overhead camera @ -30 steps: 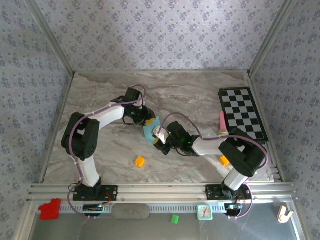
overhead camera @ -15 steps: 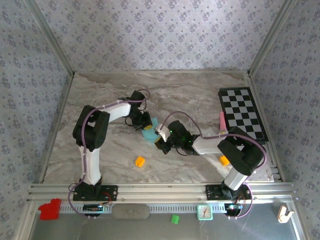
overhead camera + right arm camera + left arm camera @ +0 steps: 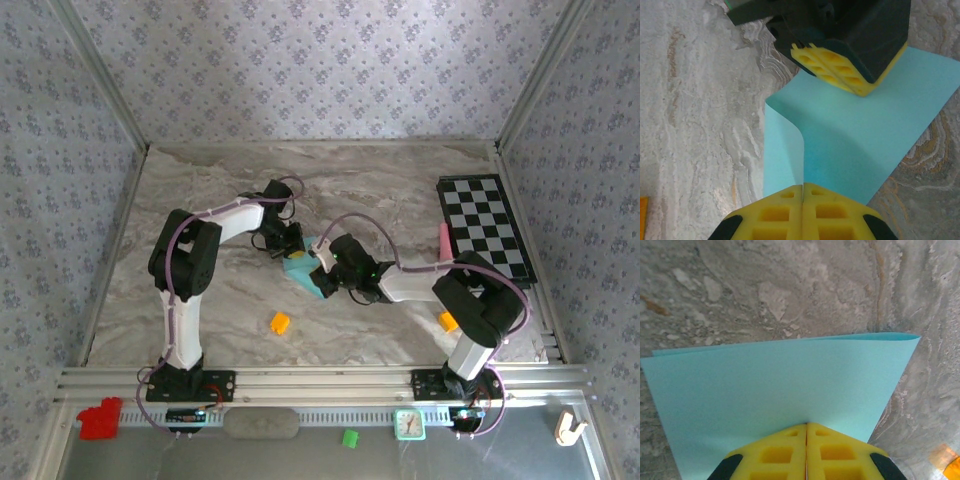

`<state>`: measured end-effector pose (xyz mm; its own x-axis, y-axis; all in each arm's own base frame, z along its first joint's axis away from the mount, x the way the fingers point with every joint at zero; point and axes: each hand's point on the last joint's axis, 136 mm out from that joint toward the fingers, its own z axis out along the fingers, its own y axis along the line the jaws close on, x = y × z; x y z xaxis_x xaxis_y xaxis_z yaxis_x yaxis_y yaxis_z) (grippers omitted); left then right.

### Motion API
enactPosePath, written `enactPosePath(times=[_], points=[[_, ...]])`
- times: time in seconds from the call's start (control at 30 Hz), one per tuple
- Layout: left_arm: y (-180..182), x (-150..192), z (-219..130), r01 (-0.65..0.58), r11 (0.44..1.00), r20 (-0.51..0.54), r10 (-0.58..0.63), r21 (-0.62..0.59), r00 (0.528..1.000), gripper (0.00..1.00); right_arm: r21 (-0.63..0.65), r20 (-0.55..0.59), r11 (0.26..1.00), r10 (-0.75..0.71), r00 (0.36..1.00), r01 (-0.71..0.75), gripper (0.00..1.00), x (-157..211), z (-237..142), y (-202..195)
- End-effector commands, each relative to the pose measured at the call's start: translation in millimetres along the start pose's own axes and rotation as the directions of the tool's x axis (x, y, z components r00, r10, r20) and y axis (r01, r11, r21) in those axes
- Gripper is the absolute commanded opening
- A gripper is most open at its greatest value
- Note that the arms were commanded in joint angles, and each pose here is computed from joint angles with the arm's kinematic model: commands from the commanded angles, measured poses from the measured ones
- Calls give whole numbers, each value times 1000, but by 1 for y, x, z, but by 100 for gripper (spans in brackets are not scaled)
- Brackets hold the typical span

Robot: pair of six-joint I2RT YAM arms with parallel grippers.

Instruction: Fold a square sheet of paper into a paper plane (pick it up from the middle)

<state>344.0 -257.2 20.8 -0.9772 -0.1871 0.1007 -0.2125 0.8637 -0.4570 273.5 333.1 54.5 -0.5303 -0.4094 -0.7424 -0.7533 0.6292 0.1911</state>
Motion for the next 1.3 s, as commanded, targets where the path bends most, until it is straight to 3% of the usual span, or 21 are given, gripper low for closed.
enactPosePath(times=[0.0, 1.27], points=[[12, 11, 13, -5, 998, -51, 2, -57, 999, 8, 26, -37, 999, 30, 999, -29, 5, 2, 4, -4], [7, 8, 13, -4, 999, -44, 3, -33, 999, 8, 73, -138, 992, 111, 984, -101, 4, 24, 17, -12]])
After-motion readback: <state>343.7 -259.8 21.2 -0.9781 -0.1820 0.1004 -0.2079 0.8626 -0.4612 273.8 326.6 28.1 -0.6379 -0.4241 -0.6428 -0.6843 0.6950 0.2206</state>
